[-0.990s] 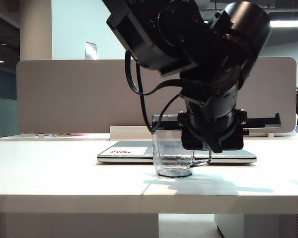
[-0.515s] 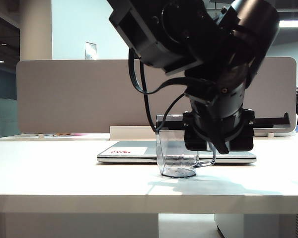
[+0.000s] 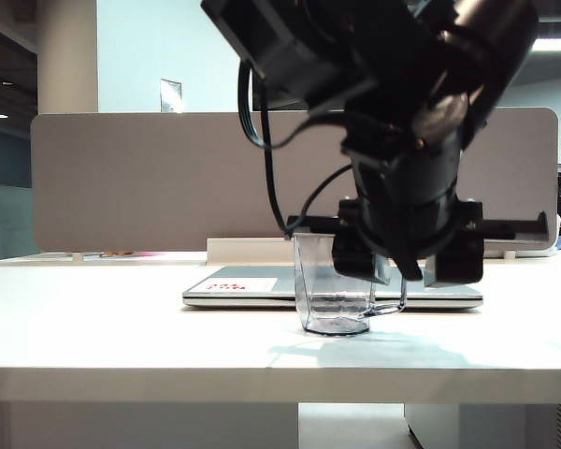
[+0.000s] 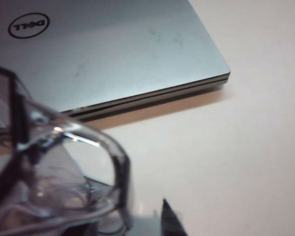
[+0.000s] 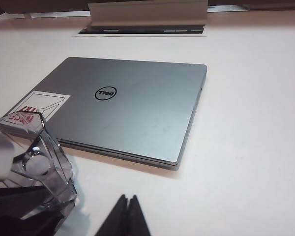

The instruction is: Pick up the water cup and place it on the side of the laptop close to you.

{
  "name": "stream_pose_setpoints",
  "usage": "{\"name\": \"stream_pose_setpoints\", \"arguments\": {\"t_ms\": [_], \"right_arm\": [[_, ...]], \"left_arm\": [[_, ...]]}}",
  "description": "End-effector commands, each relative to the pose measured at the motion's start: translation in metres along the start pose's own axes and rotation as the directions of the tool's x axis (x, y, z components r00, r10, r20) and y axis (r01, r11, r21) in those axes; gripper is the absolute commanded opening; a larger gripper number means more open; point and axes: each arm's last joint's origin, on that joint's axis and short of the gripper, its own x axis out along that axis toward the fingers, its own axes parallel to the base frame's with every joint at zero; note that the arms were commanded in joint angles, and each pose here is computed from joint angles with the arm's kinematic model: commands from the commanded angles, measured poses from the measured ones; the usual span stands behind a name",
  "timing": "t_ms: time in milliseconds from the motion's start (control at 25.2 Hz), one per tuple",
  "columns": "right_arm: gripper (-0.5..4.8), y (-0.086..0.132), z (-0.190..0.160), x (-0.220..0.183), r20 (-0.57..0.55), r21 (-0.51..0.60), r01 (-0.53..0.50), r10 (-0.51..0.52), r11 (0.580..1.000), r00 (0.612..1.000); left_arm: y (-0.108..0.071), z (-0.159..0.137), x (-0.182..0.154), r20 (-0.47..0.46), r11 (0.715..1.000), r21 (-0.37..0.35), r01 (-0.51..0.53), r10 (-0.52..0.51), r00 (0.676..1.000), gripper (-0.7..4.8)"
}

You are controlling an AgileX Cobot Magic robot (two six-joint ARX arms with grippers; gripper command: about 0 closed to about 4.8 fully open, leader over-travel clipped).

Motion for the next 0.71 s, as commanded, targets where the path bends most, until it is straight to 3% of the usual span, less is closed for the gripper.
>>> {"name": "stream_pose_setpoints", "arguments": {"t_ms": [40, 357, 713], "right_arm": [[-0.08, 0.001, 0.003, -0.001, 0.02, -0.004, -0.005, 0.005, 1.0, 1.0], [-0.08, 0.001, 0.003, -0.001, 0.02, -0.004, -0.005, 0.005, 1.0, 1.0], [-0.08, 0.001, 0.003, -0.001, 0.02, -0.004, -0.004, 0.004, 1.0, 1.0]], "left_arm": [[0.0, 0.001, -0.006, -0.017, 1.0, 0.015, -0.006, 0.007, 1.0, 1.57], [-0.006, -0.009, -0.02, -0.091, 0.996, 0.091, 0.013, -0.004, 0.996, 1.57], [0.006, 0.005, -0.047, -0.172, 0.991, 0.136, 0.017, 0.007, 0.985, 1.46]]}}
